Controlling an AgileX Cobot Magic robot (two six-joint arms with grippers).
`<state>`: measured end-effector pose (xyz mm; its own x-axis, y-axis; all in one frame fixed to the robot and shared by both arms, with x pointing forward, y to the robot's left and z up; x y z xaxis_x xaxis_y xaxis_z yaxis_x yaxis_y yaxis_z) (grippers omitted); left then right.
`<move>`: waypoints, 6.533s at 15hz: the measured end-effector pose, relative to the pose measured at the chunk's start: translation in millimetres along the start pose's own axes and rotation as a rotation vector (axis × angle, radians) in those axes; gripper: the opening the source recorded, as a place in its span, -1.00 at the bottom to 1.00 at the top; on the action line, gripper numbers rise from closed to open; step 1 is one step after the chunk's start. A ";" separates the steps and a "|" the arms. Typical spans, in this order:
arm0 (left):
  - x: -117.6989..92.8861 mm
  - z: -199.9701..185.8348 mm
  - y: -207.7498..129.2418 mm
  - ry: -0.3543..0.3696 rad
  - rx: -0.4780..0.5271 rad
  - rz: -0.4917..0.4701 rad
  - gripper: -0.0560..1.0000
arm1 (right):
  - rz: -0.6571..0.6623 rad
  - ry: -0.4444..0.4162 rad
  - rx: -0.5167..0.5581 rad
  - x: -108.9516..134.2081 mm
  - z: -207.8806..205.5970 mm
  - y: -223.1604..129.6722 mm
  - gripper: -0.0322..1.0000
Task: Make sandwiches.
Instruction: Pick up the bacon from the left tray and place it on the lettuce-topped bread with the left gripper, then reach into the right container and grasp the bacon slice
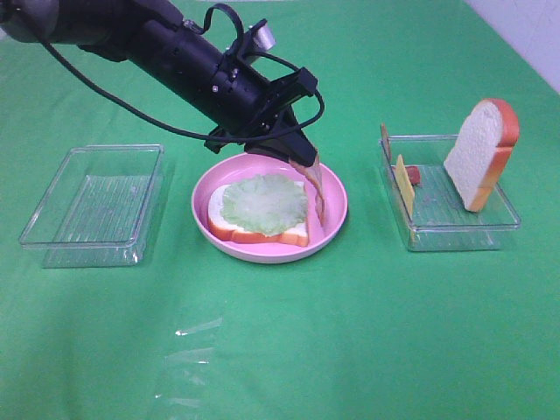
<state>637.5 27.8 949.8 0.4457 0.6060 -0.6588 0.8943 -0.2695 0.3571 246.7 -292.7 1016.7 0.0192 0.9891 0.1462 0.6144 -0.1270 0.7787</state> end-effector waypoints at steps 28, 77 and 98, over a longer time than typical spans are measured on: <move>39.3 -43.5 23.0 0.454 0.128 0.169 0.97 | 0.000 0.000 0.000 0.0 0.0 0.0 0.81; -74.4 -279.4 -386.6 0.896 -0.752 0.152 0.98 | 0.000 0.000 0.000 0.0 0.0 0.0 0.81; -74.2 -279.7 -386.5 0.922 -0.765 0.124 0.98 | -0.093 0.004 0.577 77.7 250.6 291.3 0.81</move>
<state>247.9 296.3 1045.8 0.0524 0.9985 0.0173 0.4538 -0.0393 0.8902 624.8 -234.2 1102.0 -0.0574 0.9937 0.0966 0.9435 0.0224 0.3306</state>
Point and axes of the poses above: a point on each arm's last joint axis where the gripper is mounted, z pointing out along that axis toward the gripper, x along the wrist's bending axis when the last joint is at zero, y = z × x, the point moved 2 cm from there along z, pointing out along that axis toward the gripper, and after that the axes turned 5 degrees about z, right-handed, at the moved point
